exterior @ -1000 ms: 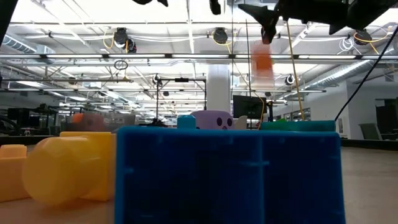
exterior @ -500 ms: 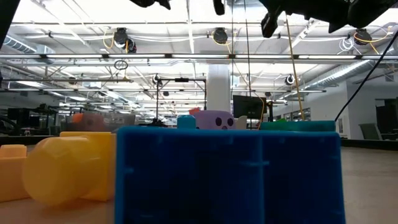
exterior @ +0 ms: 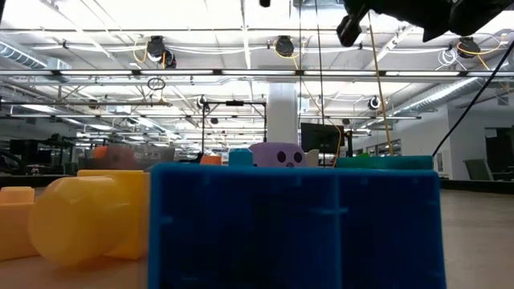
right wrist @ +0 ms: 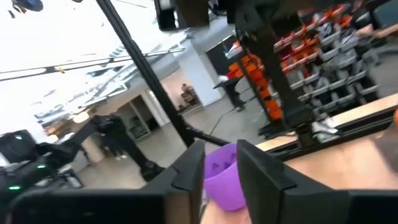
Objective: Pick & Place Toys
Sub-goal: Put the orange game piece into the blue bin
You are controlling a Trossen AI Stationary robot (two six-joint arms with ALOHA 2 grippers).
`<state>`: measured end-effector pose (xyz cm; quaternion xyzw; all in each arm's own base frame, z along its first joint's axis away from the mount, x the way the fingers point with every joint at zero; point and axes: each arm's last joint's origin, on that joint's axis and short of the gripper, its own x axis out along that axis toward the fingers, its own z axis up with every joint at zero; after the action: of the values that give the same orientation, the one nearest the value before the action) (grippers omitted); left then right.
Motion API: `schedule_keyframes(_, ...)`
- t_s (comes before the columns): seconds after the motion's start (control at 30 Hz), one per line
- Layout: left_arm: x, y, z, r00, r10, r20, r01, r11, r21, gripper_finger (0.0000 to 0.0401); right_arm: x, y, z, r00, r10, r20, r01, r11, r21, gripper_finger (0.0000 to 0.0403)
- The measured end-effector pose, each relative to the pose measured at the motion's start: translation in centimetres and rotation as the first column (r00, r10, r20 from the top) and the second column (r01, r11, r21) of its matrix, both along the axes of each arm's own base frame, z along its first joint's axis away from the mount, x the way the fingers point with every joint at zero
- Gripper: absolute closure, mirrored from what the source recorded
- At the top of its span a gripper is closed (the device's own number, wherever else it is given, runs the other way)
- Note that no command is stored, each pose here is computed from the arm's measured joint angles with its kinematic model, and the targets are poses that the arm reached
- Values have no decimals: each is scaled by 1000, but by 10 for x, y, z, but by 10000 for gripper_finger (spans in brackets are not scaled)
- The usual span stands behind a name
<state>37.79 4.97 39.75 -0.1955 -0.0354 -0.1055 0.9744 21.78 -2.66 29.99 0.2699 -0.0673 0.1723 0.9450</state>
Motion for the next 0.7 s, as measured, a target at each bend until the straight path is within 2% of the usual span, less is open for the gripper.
schedule_keyframes(0.13,-10,-16,-11,976,48,-211,-36,998,58,162,1,6,0,999,43,-17,-42,998,41,258)
schedule_keyframes(0.23,-20,-29,-23,912,128,-389,-80,987,139,162,2,12,-3,996,73,-47,-70,996,56,217)
schedule_keyframes(0.33,-29,-36,-44,775,247,-581,-156,967,203,162,3,15,-7,992,84,-95,-78,995,62,182)
schedule_keyframes(0.43,-40,-35,-62,585,362,-725,-290,929,230,162,4,16,-12,986,88,-139,-79,994,69,155)
schedule_keyframes(0.53,-45,-26,-79,411,396,-821,-414,883,219,162,4,16,-14,983,88,-164,-77,995,71,134)
schedule_keyframes(0.6,-43,-18,-88,356,395,-847,-468,860,205,162,4,16,-15,982,85,-170,-75,995,60,124)
schedule_keyframes(0.7,-36,-7,-96,333,394,-857,-526,832,178,162,4,16,-16,981,84,-177,-75,995,60,113)
